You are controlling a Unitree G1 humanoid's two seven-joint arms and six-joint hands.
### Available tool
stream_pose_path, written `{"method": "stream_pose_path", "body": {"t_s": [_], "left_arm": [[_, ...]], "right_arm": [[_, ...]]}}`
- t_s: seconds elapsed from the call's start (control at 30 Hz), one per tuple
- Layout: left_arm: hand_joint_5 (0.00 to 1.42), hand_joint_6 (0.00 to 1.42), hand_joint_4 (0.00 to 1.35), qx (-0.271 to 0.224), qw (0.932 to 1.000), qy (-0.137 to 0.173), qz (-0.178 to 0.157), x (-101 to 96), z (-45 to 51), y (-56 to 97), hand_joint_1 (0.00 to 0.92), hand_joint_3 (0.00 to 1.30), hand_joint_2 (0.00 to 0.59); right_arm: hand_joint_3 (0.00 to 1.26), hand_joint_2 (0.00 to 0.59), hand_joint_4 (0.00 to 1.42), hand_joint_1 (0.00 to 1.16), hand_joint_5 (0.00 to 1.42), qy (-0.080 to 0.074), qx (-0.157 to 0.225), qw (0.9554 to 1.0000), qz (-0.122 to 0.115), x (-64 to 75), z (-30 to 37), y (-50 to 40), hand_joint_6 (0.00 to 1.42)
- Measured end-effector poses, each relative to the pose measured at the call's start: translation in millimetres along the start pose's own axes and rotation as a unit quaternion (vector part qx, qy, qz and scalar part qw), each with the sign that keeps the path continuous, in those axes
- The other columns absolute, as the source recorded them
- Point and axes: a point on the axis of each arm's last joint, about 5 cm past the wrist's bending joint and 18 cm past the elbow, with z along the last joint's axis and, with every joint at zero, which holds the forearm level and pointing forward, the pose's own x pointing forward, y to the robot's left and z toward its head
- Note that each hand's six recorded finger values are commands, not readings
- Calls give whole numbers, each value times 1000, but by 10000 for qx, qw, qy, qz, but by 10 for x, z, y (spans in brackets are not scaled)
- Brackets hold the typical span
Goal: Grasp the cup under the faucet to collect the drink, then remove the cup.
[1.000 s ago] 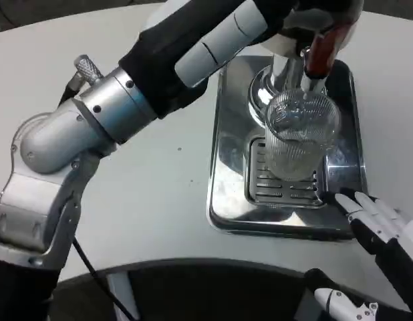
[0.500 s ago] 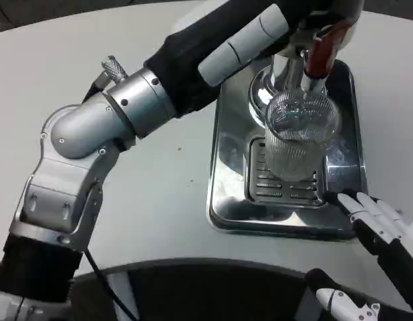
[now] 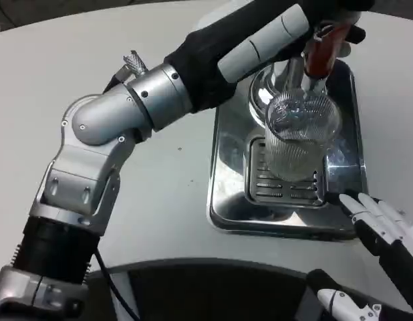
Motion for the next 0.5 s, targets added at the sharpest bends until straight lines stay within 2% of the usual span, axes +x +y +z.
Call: {"method": "stream_pose_path", "body": {"t_s": [0.17, 0.27, 0.3, 0.5], "left_arm": [[181, 184, 67, -8, 9997, 24, -225, 23, -9, 22, 0, 137, 107], [177, 169, 65, -17, 9995, 18, -324, 24, -11, 30, 0, 134, 74], [171, 163, 65, -17, 9994, 16, -335, 22, -14, 31, 0, 134, 46], [163, 157, 56, 27, 9992, -7, -410, 19, -19, 40, 0, 125, 19]], "right_arm": [[65, 364, 0, 258, 0, -12, -7, 10000, -7, 3, 1, -2, 0], [65, 364, 0, 258, 0, -27, -16, 10000, -11, 8, 4, -3, 0], [65, 364, 0, 258, 0, -34, -15, 10000, -11, 10, 6, -3, 0], [65, 364, 0, 258, 0, -57, -1, 10000, -3, 22, 16, 2, 0]]}}
